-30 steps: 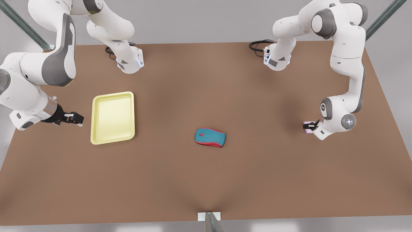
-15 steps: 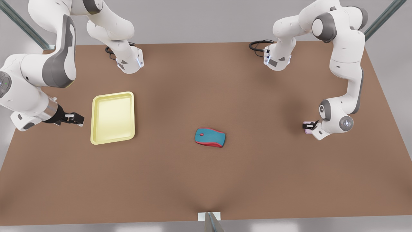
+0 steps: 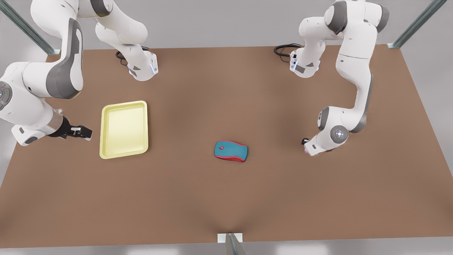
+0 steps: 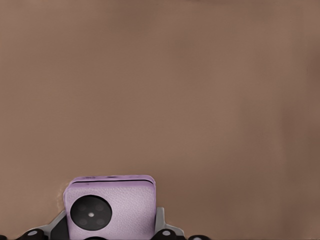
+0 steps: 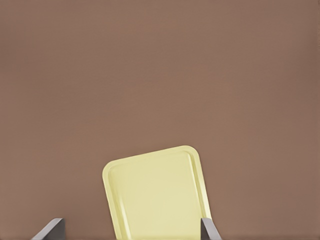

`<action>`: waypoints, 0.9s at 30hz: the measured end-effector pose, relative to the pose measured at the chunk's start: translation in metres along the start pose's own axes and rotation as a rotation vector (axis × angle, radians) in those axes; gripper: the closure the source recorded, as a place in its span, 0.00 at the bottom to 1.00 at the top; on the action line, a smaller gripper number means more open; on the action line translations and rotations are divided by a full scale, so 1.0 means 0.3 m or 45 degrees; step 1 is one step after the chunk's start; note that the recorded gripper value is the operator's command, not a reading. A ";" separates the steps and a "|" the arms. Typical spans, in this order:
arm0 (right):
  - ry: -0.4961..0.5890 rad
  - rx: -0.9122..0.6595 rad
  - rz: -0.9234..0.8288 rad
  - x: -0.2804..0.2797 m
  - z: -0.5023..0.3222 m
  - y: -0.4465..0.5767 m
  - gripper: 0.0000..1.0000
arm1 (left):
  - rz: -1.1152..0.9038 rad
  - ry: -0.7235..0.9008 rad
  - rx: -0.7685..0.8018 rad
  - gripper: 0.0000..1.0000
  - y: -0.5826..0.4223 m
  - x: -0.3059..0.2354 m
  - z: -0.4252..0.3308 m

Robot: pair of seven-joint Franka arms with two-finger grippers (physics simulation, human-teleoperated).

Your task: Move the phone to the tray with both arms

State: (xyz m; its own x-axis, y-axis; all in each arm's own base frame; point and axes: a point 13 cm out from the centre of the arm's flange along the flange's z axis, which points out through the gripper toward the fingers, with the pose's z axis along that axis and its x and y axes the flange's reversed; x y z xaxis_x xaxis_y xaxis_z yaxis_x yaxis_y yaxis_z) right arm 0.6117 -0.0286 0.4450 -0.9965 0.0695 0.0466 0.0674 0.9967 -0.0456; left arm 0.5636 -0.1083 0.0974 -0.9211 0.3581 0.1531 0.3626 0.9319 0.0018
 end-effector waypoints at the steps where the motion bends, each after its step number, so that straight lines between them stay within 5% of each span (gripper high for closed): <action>1: -0.001 0.000 -0.001 -0.001 0.000 0.002 0.00 | 0.069 -0.029 -0.016 0.26 -0.169 -0.081 -0.047; 5: -0.002 0.002 0.001 -0.002 0.006 0.000 0.00 | 0.204 -0.106 -0.006 0.26 -0.833 -0.278 -0.194; 11: -0.004 0.003 -0.003 -0.004 0.007 0.009 0.00 | 0.175 -0.054 0.071 0.26 -1.585 -0.077 -0.246; 24: -0.001 -0.008 -0.065 -0.020 0.034 0.107 0.00 | -0.354 -0.099 0.234 0.25 -1.923 -0.248 0.017; 25: -0.003 -0.008 -0.066 -0.023 0.035 0.107 0.00 | -0.382 -0.109 0.249 0.08 -1.937 -0.256 0.026; 27: -0.005 -0.009 -0.064 -0.025 0.039 0.104 0.00 | -0.434 -0.123 0.273 0.00 -1.950 -0.270 0.034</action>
State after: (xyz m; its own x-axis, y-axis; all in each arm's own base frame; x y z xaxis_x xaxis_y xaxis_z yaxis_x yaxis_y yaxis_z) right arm 0.6207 0.0014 0.4317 -0.9988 0.0191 0.0451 0.0175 0.9992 -0.0361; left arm 0.4245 -0.6820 0.0740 -0.9961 0.0207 0.0858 0.0057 0.9852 -0.1712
